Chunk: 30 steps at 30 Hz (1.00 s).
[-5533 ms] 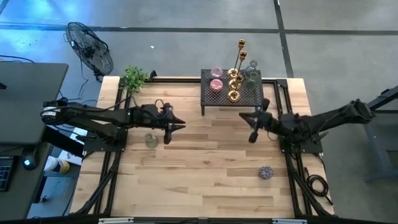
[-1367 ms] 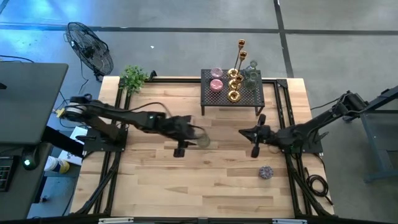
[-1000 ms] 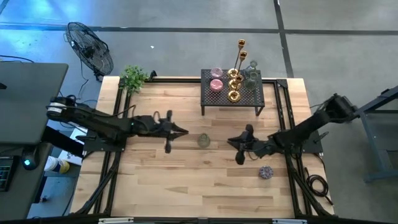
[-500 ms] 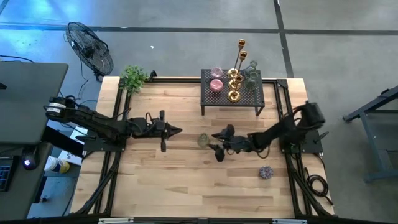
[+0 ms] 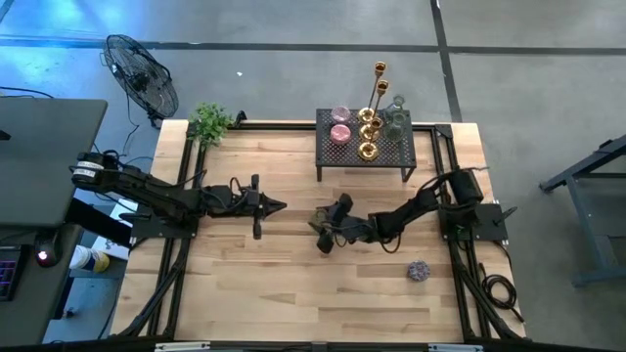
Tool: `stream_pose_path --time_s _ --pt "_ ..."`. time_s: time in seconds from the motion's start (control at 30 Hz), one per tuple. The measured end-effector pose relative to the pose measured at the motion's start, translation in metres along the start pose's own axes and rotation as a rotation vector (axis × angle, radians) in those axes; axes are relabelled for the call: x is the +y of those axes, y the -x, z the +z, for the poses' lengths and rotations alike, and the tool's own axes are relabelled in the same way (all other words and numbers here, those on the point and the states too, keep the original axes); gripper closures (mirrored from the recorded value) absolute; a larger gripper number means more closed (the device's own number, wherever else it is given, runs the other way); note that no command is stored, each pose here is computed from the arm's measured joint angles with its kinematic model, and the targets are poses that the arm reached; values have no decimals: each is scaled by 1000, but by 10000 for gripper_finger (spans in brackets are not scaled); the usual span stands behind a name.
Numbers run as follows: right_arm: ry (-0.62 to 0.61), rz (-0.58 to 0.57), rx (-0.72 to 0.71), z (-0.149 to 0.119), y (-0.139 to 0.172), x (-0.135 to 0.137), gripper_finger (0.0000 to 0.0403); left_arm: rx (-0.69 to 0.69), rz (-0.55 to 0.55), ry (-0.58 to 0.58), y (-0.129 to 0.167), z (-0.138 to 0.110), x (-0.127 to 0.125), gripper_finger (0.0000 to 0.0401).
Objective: Pick & Place candle stick holders
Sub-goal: Put the transparent candle holder on the shelf aligned with the other transparent candle holder
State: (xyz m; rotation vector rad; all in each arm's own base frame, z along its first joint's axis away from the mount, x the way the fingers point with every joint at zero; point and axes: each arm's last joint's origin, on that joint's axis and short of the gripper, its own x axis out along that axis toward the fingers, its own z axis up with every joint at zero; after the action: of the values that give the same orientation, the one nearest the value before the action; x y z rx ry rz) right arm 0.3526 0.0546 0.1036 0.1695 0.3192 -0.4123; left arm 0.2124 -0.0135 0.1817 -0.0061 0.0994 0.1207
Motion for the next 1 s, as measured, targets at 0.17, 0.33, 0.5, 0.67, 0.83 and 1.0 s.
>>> stream_pose_path --time_s 0.17,0.33,0.5,0.67,0.83,1.0 --pt "22 -60 -34 -3 9 2 207 1 0 9 0 0 0 401" --pt "21 -53 -66 -2 13 4 279 2 -1 10 0 0 0 401" --pt "65 -18 -114 24 35 16 279 11 -10 8 0 -1 0 401" --pt "117 -38 -103 63 82 19 279 15 -15 8 0 -1 0 401" --pt "90 -99 -66 92 134 5 277 15 -14 8 0 -1 0 401" --pt "84 -234 -27 91 170 -23 276 14 -16 10 0 -1 0 401"
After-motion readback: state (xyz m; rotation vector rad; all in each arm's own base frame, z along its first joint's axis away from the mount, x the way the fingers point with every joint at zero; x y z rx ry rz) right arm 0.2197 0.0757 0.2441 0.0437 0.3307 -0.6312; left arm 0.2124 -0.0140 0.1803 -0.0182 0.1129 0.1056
